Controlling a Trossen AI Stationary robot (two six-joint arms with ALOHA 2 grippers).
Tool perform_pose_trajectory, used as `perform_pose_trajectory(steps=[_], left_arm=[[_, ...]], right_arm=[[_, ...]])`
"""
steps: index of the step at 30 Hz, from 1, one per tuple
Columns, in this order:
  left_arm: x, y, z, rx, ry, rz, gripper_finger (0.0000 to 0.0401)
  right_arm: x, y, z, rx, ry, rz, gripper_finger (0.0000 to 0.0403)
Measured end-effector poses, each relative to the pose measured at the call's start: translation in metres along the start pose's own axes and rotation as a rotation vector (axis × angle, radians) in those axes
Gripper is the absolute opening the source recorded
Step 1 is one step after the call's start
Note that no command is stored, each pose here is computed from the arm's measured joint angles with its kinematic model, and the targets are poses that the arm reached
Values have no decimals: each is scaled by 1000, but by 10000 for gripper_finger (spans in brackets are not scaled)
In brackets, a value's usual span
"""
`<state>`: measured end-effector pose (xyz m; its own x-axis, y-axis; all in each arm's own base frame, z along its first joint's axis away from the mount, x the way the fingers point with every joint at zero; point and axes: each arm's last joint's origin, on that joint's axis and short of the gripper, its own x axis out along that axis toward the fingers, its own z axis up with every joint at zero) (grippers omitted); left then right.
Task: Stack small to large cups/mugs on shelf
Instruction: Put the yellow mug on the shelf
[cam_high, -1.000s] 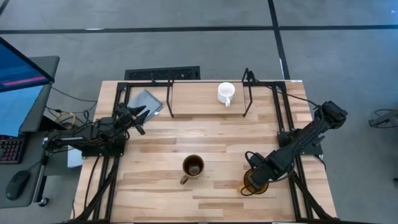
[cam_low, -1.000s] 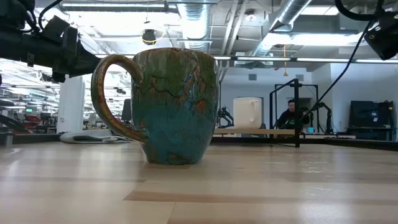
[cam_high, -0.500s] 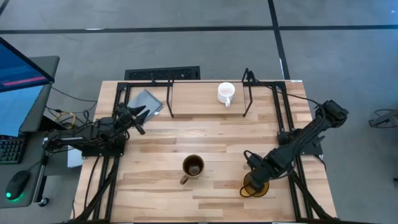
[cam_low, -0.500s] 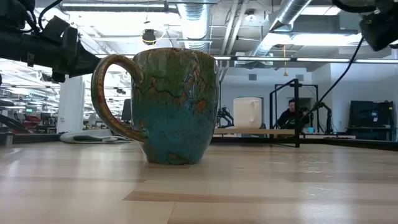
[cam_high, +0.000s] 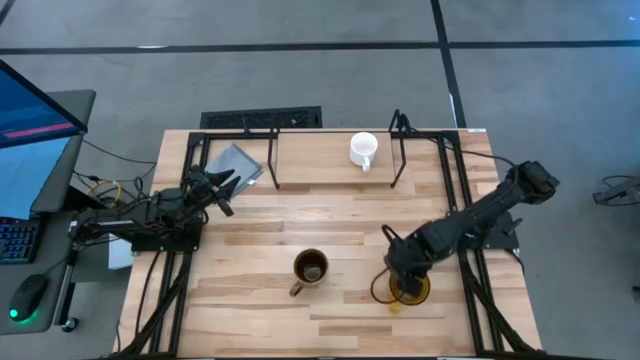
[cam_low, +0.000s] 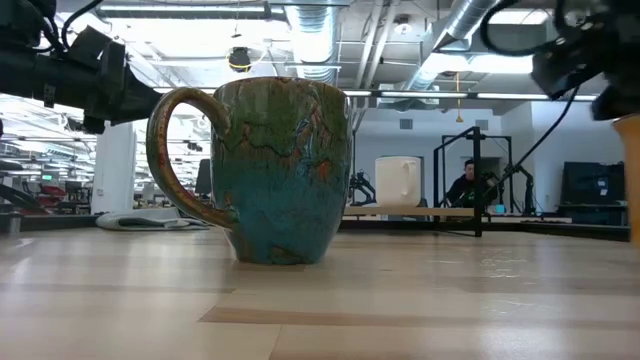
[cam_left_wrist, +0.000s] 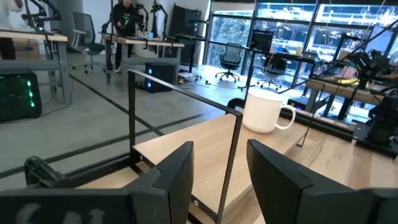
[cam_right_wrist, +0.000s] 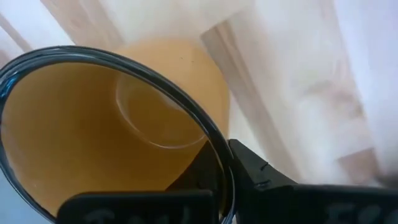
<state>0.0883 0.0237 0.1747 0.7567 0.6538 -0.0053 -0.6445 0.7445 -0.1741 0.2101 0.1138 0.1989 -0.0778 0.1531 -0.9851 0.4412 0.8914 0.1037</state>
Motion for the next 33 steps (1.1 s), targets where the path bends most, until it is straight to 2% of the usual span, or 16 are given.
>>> perform_pose_trajectory(steps=[11,17,23,27,33], left_arm=[[0,0,0,-9,1,0,140],[0,0,0,-9,1,-1,140],[0,0,0,-9,1,-1,140],[0,0,0,-9,1,-1,140],[0,0,0,-9,1,-2,140]], right_arm=[[-28,-45,36,-56,-102,3,29],[-70,-64,53,-128,-127,19,29],[-125,-91,75,-110,-262,56,29],[-161,-108,89,-112,-324,-19,28],[-200,-132,123,-152,-325,-105,28]])
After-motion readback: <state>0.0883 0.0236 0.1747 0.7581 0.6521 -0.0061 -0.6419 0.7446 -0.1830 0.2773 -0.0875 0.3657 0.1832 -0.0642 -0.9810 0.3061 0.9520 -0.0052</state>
